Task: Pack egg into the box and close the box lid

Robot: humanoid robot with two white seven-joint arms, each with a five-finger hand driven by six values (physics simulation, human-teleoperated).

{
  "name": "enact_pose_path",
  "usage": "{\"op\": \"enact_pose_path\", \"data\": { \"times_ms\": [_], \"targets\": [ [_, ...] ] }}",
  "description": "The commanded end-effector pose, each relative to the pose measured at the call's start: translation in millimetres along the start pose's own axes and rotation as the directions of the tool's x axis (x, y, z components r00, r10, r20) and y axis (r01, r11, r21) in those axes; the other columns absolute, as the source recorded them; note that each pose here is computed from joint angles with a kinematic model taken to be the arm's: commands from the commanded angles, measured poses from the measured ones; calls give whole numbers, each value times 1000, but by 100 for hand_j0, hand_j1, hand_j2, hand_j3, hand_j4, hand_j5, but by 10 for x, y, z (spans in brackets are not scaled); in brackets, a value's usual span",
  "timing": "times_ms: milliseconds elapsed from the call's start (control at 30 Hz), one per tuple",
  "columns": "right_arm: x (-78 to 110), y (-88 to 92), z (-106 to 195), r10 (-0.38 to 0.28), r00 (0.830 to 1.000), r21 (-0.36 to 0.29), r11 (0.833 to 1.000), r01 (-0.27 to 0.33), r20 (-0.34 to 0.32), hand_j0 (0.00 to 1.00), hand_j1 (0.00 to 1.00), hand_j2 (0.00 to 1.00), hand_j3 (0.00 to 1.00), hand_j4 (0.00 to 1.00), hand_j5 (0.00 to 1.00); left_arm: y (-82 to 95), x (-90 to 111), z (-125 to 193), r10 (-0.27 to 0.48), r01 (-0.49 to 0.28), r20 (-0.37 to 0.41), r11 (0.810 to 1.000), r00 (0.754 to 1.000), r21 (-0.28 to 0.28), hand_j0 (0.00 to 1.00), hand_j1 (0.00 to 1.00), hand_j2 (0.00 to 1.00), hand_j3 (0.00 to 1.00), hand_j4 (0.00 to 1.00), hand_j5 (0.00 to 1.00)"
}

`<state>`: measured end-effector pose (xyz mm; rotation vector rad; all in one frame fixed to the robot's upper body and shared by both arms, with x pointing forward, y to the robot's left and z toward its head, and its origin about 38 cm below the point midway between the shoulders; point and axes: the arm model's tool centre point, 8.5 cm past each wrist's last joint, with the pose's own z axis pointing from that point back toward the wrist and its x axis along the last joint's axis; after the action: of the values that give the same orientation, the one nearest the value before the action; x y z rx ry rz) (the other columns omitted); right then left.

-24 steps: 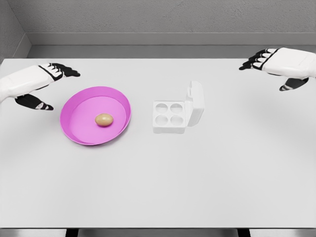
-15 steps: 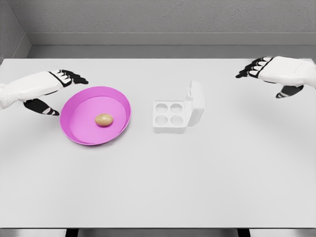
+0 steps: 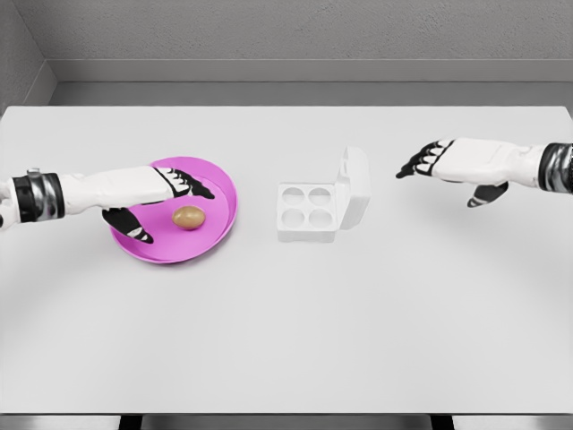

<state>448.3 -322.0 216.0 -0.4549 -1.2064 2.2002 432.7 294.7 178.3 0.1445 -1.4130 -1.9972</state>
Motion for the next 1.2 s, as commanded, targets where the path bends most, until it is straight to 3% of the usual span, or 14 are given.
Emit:
{"op": "enact_pose_path", "data": {
  "times_ms": [0,67,233,467,567,967,1167],
  "targets": [
    [34,41,-59,-1,1000,14,1000,1,10,100,100,100,100,100,100,-22,-20,-9,-6,6,-11,1000,1000,-12,95,95,95,95,95,95],
    [45,54,-94,11,1000,24,1000,-11,8,100,100,100,100,100,100,-80,-28,-195,-4,4,-8,1000,1000,-21,92,92,92,92,92,92],
    [94,80,-173,17,1000,36,999,-17,23,100,100,100,100,100,100,-117,-134,-198,23,-24,-35,1000,999,-21,92,92,92,92,92,92],
    [115,39,-218,28,999,31,999,-29,28,100,100,100,100,100,100,-125,-130,-219,26,-26,-33,999,999,-20,92,92,92,92,92,92],
    [118,4,-223,33,999,24,999,-34,29,100,100,100,100,100,100,-170,-151,-302,37,-38,-36,999,999,-25,83,83,83,83,83,83],
    [137,13,-248,36,999,32,999,-38,36,100,100,100,100,100,100,-174,-146,-311,38,-38,-34,999,999,-26,82,82,82,82,82,82],
    [128,11,-241,37,999,32,999,-38,34,100,100,100,100,100,100,-176,-141,-315,37,-38,-32,999,999,-27,76,76,76,76,76,76]
  ]
}}
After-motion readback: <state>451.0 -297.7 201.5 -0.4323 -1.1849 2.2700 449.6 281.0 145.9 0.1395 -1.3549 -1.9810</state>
